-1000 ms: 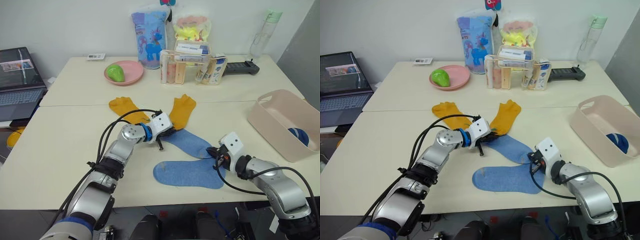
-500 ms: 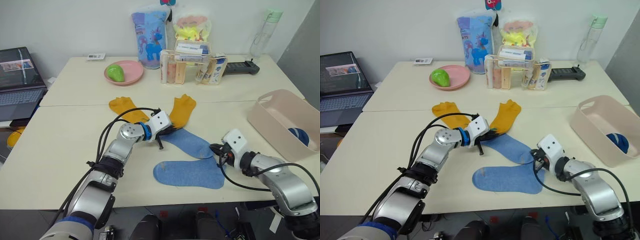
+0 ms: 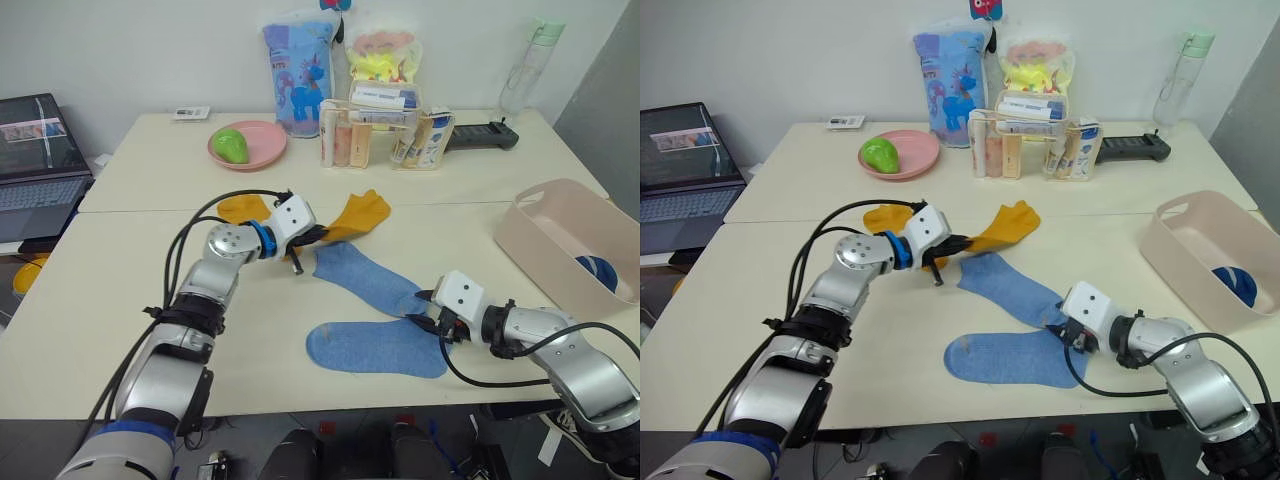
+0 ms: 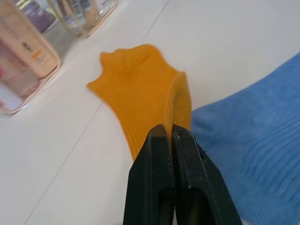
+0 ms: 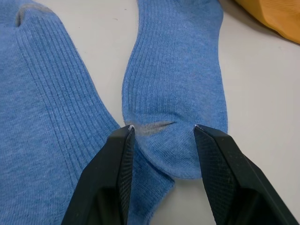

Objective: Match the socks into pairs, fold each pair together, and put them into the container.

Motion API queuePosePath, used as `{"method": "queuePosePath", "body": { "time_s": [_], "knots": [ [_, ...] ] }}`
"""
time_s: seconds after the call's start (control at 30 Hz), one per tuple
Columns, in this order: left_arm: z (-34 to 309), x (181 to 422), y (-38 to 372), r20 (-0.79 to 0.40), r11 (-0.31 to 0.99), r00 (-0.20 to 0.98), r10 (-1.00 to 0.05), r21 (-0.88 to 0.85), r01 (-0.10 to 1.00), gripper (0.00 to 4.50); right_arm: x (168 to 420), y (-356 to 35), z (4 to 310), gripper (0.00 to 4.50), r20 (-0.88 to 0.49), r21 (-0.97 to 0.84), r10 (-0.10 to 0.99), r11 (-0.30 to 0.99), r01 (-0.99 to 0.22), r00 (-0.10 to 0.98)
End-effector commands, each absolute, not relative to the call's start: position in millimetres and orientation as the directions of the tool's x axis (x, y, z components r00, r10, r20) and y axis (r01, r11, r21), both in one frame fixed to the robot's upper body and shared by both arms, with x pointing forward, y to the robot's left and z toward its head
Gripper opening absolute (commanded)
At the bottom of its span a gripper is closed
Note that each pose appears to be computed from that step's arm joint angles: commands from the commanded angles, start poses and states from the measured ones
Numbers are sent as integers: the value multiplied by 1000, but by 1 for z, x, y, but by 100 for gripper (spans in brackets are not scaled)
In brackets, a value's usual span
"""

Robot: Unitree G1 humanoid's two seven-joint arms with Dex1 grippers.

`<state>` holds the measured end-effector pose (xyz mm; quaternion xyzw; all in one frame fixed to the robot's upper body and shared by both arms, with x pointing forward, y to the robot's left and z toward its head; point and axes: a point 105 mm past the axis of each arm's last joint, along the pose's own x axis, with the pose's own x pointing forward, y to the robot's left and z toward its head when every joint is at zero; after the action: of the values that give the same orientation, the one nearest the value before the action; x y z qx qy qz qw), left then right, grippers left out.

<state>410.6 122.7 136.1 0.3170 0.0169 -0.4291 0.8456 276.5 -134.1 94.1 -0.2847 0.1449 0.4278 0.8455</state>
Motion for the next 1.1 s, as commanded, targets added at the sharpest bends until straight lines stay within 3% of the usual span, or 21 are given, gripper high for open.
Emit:
{"method": "queuePosePath", "body": {
  "time_s": [0.03,0.23,0.27,0.37,0.53,0.73,0.83,0.93,1.1],
  "knots": [
    [142,418,134,-302,407,674,-674,609,681,0,278,-133,96,216,-491,-408,641,429,-806,590],
    [130,417,128,-296,401,672,-679,617,677,0,280,-135,93,216,-512,-425,631,404,-810,583],
    [131,417,127,-288,412,668,-686,603,683,20,280,-135,93,219,-512,-425,629,406,-809,585],
    [133,414,129,-269,442,661,-701,563,698,92,279,-134,93,221,-514,-420,638,396,-817,573],
    [145,408,146,-249,451,672,-698,576,682,249,270,-129,97,221,-509,-381,672,385,-841,538],
    [157,379,139,-224,361,551,-804,553,751,438,270,-127,101,221,-500,-381,684,378,-844,532],
    [153,362,130,-239,300,489,-839,546,782,445,273,-129,100,221,-501,-386,674,388,-837,543],
    [148,324,98,-229,192,338,-913,490,850,445,278,-136,95,221,-522,-402,640,399,-824,564],
    [147,314,78,-189,209,325,-927,458,864,450,285,-138,96,94,-500,-397,638,432,-810,585]
  ]
}}
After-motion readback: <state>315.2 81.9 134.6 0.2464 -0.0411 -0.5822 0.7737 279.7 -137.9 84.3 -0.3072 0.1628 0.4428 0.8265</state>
